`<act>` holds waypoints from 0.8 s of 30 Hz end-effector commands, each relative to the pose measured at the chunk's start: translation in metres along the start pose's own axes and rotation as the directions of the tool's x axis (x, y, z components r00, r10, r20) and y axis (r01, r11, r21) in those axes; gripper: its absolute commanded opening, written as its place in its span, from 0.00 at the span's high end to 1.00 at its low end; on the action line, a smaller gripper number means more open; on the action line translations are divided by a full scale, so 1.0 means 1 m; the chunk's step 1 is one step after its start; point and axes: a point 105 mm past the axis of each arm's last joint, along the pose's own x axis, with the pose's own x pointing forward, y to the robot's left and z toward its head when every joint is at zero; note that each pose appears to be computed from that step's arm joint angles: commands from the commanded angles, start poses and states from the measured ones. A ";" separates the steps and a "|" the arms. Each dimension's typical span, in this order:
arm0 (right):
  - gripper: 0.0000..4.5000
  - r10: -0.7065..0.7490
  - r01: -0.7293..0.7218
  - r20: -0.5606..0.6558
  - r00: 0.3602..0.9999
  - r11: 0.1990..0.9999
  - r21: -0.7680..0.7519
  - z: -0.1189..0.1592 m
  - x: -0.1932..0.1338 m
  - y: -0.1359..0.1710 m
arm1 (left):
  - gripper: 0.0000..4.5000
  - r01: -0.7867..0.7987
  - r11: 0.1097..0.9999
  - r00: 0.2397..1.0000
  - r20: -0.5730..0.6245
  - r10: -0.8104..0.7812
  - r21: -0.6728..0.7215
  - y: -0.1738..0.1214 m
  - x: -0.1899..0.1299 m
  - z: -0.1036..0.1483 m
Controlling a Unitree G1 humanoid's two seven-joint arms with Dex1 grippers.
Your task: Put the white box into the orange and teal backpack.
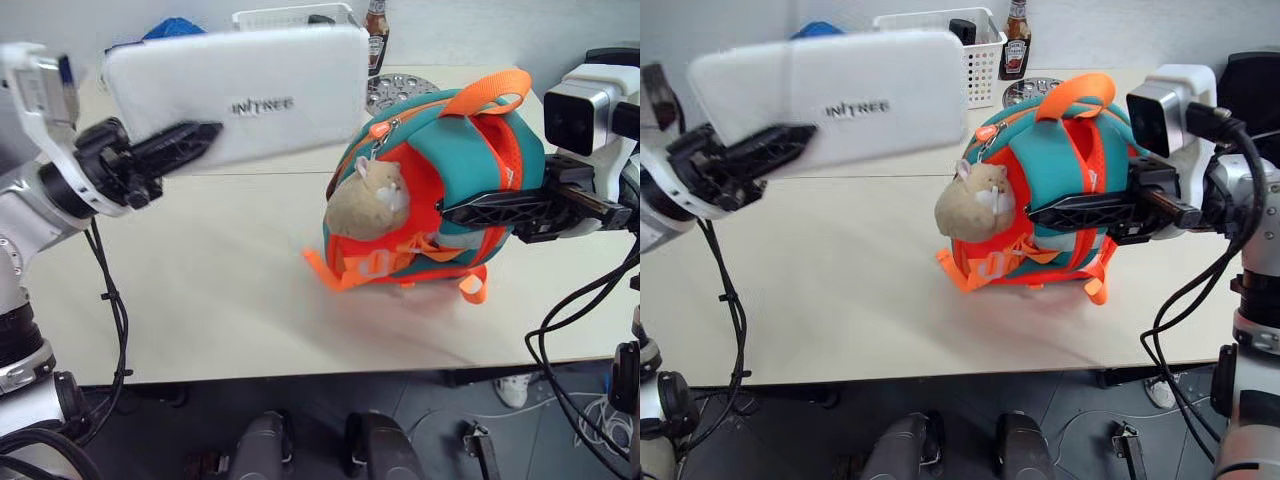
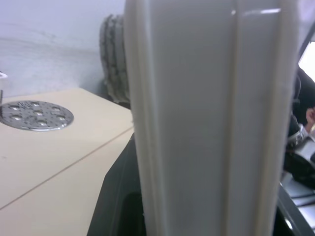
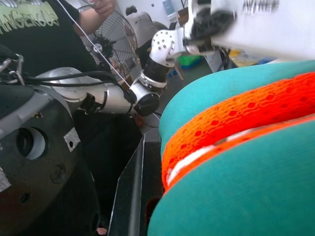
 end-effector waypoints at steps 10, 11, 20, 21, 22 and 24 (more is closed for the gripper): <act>1.00 0.034 -0.034 0.013 0.999 0.998 -0.056 0.001 0.002 0.021 | 0.70 -0.029 0.988 1.000 0.000 0.029 0.154 0.010 -0.002 0.004; 1.00 0.029 -0.028 0.015 0.999 0.998 -0.055 0.001 0.002 0.020 | 0.70 -0.004 0.989 1.000 -0.026 0.008 0.150 0.006 -0.003 0.001; 1.00 -0.001 0.003 0.027 1.000 0.998 -0.057 -0.001 0.006 0.014 | 0.70 0.118 0.984 0.974 -0.207 -0.089 0.137 -0.002 0.001 -0.032; 1.00 -0.003 0.004 0.025 1.000 0.998 -0.057 -0.002 0.006 0.013 | 0.70 0.130 0.981 0.968 -0.232 -0.094 0.146 -0.001 0.003 -0.036; 1.00 -0.004 0.005 0.024 1.000 0.998 -0.057 -0.002 0.007 0.013 | 0.70 0.140 0.978 0.963 -0.251 -0.098 0.155 0.000 0.006 -0.038; 1.00 -0.004 0.005 0.023 1.000 0.998 -0.058 -0.003 0.007 0.013 | 0.70 0.157 0.973 0.956 -0.272 -0.107 0.169 0.002 0.010 -0.041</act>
